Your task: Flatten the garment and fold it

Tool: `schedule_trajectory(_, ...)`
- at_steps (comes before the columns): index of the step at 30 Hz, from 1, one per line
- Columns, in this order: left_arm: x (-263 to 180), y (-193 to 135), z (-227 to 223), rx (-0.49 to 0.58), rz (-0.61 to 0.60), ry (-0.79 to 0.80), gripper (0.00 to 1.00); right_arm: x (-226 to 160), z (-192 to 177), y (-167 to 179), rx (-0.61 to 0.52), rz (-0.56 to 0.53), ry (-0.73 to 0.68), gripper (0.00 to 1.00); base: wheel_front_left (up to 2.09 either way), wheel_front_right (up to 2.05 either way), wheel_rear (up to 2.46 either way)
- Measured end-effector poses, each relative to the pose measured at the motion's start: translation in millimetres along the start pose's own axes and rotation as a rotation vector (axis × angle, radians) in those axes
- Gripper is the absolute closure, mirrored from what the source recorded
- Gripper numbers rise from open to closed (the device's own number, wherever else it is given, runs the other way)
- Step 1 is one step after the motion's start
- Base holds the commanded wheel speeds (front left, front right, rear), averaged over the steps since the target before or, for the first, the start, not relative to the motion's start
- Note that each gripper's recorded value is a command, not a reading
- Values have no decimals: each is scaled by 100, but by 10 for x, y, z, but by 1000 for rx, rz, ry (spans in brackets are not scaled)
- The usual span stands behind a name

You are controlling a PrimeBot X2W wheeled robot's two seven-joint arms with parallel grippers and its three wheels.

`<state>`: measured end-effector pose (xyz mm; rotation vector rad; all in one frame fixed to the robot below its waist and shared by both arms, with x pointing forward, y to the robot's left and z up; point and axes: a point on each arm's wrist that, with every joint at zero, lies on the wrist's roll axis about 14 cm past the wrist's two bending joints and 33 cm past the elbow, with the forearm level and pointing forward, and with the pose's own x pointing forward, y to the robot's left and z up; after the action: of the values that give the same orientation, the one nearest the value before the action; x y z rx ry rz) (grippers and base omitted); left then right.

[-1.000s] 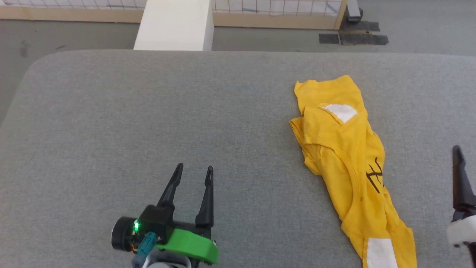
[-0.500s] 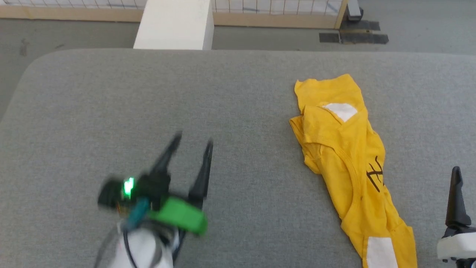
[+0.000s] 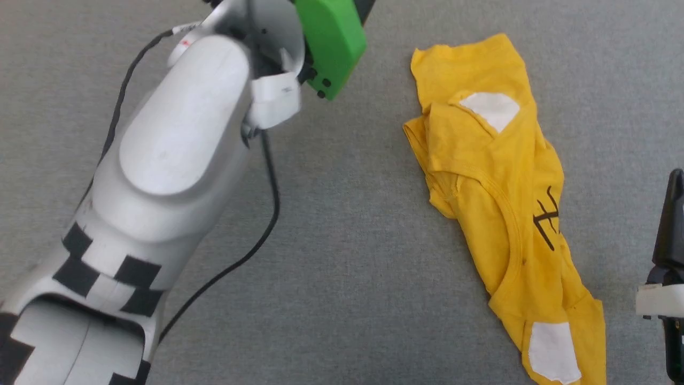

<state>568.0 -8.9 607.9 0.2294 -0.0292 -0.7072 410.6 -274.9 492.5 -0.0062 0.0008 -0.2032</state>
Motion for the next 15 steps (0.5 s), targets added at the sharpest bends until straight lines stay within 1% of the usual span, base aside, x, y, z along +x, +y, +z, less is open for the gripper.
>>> schedule_trajectory(2,139,-85,-244,-7,-44,64,0,37,-72,-5,-3,-4,17,0,0,0,0)
schedule_trajectory(7,359,-266,-836,-72,-94,173,0,49,-237,-61,-21,-21,64,0,0,0,0)
schedule_trajectory(9,447,-439,-1028,-105,-126,206,0,27,-297,-101,-29,-32,84,0,0,0,0)
schedule_trajectory(13,590,-831,-1255,-173,-197,233,0,-12,-394,-173,-44,-51,118,0,0,0,0)
schedule_trajectory(15,621,-948,-1354,-186,-217,250,0,-37,-418,-210,-50,-61,129,0,0,0,0)
